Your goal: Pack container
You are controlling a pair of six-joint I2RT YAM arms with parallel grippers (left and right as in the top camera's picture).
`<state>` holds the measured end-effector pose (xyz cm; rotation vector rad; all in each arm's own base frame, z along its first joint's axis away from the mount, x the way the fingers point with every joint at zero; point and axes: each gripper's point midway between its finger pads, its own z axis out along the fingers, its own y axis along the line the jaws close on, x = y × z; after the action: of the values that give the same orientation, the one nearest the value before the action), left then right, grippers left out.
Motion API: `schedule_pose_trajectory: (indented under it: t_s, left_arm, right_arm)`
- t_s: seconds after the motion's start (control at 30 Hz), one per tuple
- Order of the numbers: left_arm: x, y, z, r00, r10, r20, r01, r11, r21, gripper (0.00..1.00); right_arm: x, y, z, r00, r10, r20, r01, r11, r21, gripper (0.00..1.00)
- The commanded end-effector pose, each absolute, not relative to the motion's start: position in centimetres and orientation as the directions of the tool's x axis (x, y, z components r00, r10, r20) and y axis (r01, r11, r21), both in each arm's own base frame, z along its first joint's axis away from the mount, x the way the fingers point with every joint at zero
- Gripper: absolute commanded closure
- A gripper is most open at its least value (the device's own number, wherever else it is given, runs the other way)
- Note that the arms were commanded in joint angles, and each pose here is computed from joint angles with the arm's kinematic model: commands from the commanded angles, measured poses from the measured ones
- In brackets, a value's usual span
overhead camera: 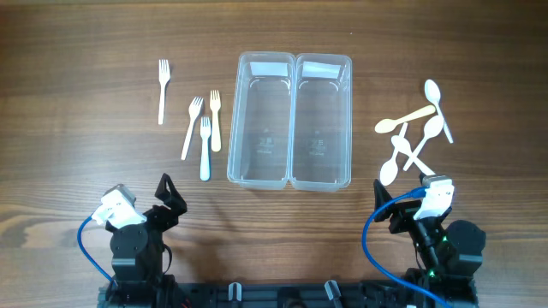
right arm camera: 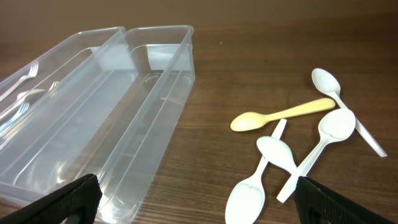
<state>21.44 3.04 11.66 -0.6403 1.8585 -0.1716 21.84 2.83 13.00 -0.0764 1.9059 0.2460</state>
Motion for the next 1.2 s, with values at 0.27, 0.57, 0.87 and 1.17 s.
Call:
schedule_pose_trajectory:
  t_s: [0.27,0.57,0.87,1.17]
  left_arm:
    - [21.51,2.95,11.66,-0.24,-0.511,-0.826,-0.336,0.841,-0.423,0.0]
    - [21.51,2.95,11.66,-0.24,-0.511,-0.826,-0.336,0.841,-0.423,0.0]
    - [21.51,2.95,11.66,-0.24,-0.51,-0.826,-0.336,0.842,-0.423,0.0]
    - [21.51,2.95,11.68,-0.239,-0.511,-0.826,-0.336,0.841,-0.423,0.0]
  right_arm:
    - [21.82,3.0,13.15,-0.336,0.077,-0.939,-0.181,0.973,0.145,0.0]
    - [21.81,3.0,13.14,-0.336,0.078,-0.939,-0.181,0.973,0.145,0.0]
    - [21.81,3.0,13.14,-0.336,0.078,-0.939,-0.181,0.973,0.145,0.0]
    - [21.86,2.88,13.19,-0.332,0.067,-0.941,-0.178,0.975,0.133,0.0]
